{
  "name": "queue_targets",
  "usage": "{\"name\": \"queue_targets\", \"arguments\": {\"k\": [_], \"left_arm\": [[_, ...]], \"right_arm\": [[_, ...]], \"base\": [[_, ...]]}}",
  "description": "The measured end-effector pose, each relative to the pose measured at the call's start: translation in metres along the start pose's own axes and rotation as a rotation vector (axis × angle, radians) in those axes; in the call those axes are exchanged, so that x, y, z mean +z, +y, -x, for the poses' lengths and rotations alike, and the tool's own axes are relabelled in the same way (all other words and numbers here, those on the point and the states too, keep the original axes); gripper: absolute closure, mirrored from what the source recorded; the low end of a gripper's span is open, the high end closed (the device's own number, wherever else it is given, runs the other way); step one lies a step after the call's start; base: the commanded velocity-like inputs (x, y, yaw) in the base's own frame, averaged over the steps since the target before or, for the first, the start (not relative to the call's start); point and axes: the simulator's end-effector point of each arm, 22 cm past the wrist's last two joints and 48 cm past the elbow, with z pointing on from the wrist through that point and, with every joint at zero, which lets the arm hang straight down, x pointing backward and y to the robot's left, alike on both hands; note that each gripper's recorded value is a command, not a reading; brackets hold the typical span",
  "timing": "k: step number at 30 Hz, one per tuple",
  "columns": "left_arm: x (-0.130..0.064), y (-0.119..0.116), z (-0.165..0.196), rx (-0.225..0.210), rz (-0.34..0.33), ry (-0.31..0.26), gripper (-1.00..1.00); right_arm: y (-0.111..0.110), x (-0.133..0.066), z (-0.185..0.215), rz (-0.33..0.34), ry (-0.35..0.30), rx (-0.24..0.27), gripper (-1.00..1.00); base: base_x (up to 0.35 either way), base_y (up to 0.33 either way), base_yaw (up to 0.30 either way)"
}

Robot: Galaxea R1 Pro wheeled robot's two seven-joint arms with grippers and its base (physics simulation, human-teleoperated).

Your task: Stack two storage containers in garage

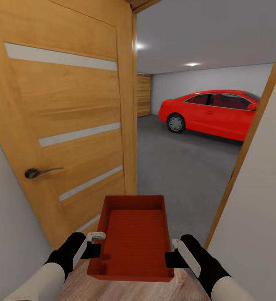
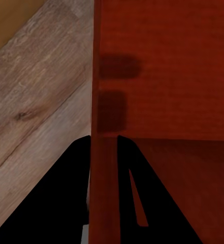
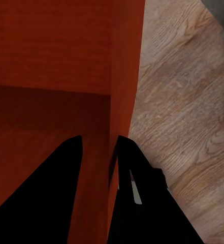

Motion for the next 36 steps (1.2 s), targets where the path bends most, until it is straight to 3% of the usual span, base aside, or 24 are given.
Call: {"name": "queue_targets", "arguments": {"k": [11, 25, 36], "left_arm": [[-0.0012, 0.0000, 0.0010, 0.000, 0.000, -0.003, 1.00], [-0.0014, 0.0000, 0.0010, -0.001, 0.000, -0.003, 1.00], [-0.0012, 0.0000, 0.0010, 0.000, -0.001, -0.003, 1.00]], "right_arm": [[0.0004, -0.0012, 0.0009, 0.000, -0.003, -0.001, 1.00], [0.0005, -0.0014, 0.0009, 0.000, -0.004, -0.001, 1.00], [0.0004, -0.0013, 0.0010, 0.000, -0.003, -0.001, 1.00]], "base": [[0.001, 0.008, -0.124], [0.097, 0.243, -0.001], [0.018, 0.031, -0.019]]}}
